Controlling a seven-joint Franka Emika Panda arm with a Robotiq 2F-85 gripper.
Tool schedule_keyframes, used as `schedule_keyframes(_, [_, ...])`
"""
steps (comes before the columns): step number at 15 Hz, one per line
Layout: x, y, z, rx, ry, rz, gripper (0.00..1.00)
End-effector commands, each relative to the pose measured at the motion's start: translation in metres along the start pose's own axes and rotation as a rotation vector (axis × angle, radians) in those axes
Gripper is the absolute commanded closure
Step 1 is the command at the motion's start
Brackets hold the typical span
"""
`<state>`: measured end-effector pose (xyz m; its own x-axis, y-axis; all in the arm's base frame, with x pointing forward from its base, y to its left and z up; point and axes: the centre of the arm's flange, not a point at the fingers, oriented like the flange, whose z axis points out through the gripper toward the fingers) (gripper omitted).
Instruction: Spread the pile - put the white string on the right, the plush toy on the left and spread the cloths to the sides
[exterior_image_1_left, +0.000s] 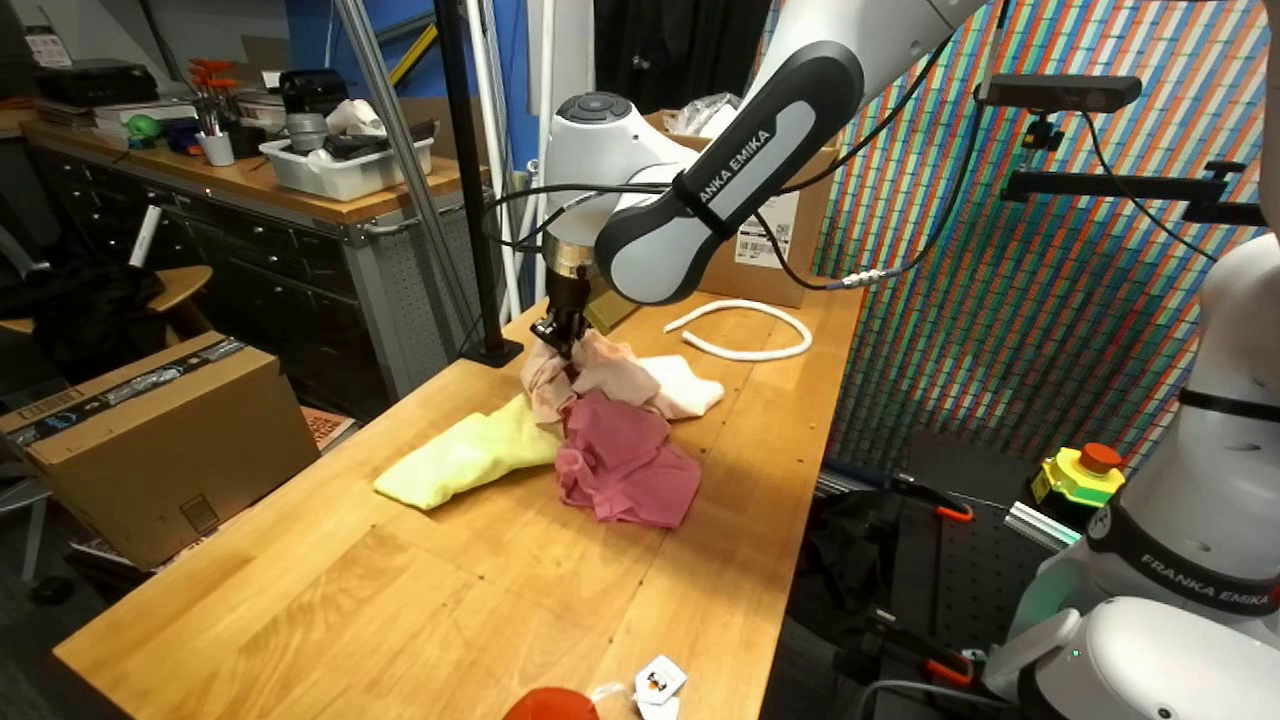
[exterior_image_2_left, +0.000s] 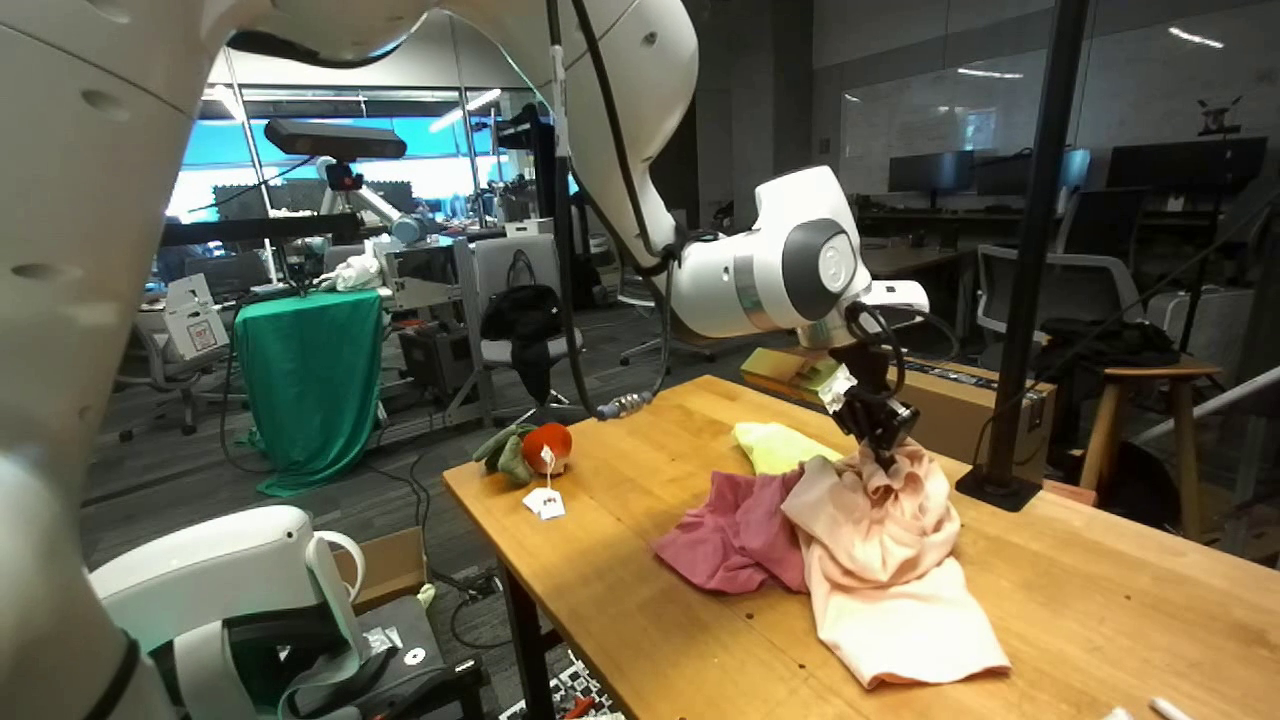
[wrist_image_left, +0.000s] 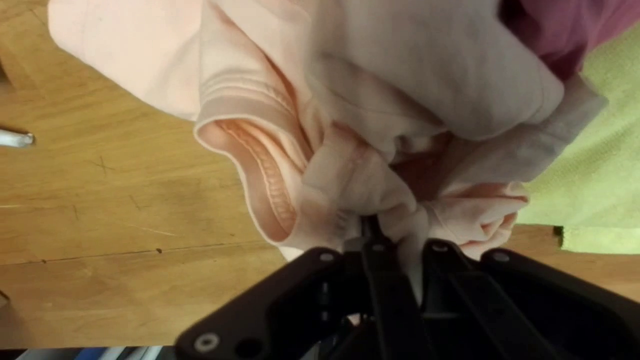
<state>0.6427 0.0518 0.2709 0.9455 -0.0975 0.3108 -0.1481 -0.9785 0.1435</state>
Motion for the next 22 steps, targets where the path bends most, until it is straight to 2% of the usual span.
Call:
schedule_keyframes(1, [-0.001,0.007,-0.028,-0.018,0.099,0.052,0.91])
schedule_keyframes(13, [0.018,0.053,-0.095,-0.171,0.397,0.239,0.91])
schedule_keyframes(18, [0.027,0.062,-0.105,-0.224,0.512,0.297,0.91])
schedule_keyframes(22, [0.04,0.071,-0.103,-0.223,0.564,0.348,0.91])
